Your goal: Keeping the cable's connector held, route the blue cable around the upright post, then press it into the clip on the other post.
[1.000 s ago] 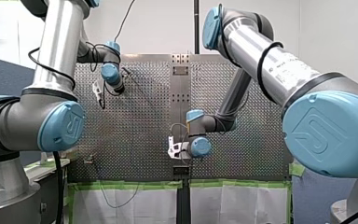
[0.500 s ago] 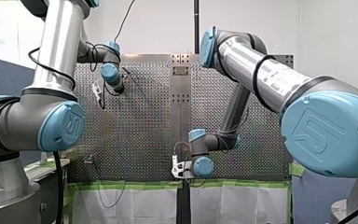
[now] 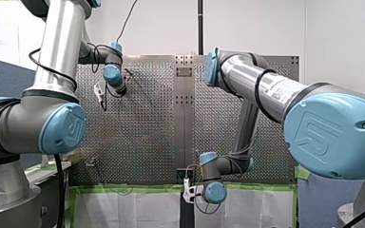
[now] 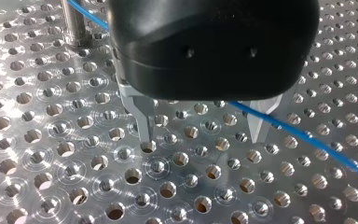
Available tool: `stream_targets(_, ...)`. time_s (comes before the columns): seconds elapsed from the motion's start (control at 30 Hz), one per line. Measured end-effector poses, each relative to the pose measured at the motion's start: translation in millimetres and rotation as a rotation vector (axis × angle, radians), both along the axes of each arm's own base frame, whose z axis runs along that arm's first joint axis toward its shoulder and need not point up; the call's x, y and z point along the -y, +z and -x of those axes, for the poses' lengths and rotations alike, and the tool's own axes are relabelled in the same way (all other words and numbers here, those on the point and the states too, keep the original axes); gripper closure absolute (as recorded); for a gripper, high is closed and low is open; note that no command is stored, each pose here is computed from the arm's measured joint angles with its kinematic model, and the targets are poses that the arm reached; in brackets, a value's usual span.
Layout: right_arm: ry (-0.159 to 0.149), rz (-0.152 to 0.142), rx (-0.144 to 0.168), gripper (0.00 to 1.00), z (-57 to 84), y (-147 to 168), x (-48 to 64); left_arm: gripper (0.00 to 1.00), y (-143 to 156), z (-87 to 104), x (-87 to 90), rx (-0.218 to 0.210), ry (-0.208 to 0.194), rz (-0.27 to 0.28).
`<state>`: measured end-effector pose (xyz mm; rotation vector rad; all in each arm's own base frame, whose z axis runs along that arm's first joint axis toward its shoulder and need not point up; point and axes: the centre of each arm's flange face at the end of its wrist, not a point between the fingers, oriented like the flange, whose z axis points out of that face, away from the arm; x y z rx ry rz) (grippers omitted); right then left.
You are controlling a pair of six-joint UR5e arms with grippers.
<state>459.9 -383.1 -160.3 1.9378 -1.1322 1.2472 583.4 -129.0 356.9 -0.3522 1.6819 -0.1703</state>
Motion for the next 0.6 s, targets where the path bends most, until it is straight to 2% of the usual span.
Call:
stream_targets(0.2,-0.044,0.005,-0.008,1.0,19.6,-5,-0.5,0.01,0,0.0,0.0,0.0,0.0,0.0)
stream_targets(0.6,-0.092,0.059,0.029,1.0,43.9,36,6.1,0.01,0,-0.7,-2.8,0.001,0.007,0.004)
